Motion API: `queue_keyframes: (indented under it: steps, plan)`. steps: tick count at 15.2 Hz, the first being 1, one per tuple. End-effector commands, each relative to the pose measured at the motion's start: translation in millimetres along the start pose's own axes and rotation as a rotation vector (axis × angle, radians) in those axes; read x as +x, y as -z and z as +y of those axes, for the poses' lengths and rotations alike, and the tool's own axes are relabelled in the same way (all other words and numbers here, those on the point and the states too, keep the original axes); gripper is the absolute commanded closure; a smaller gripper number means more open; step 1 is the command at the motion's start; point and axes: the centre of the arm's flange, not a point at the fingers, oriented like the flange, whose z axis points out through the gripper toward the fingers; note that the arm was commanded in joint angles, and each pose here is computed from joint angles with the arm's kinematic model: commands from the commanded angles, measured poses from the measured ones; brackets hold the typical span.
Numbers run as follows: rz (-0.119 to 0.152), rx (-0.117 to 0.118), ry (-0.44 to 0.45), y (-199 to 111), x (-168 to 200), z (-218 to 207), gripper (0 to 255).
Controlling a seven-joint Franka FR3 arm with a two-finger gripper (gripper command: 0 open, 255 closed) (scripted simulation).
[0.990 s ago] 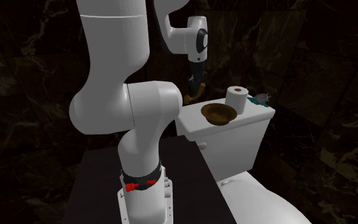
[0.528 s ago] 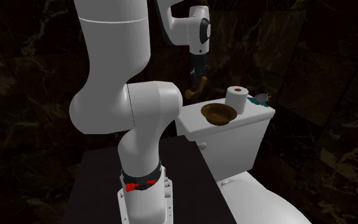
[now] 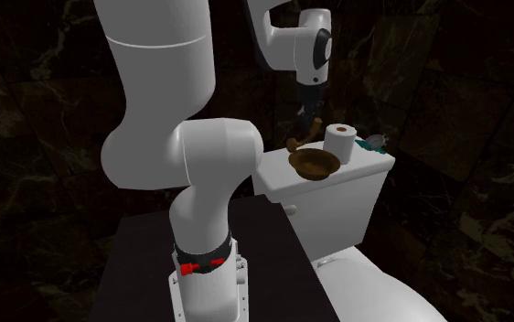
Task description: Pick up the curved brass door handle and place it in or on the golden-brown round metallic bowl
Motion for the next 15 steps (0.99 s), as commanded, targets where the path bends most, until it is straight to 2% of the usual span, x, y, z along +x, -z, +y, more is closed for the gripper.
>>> queue_keyframes:
  steps: [1, 3, 15]
  plan:
    - [0.0, 0.0, 0.002, 0, -27, -3, 255]
    - [0.0, 0.0, 0.002, -1, -50, -4, 255]
    - [0.0, 0.0, 0.002, -66, -49, -10, 255]
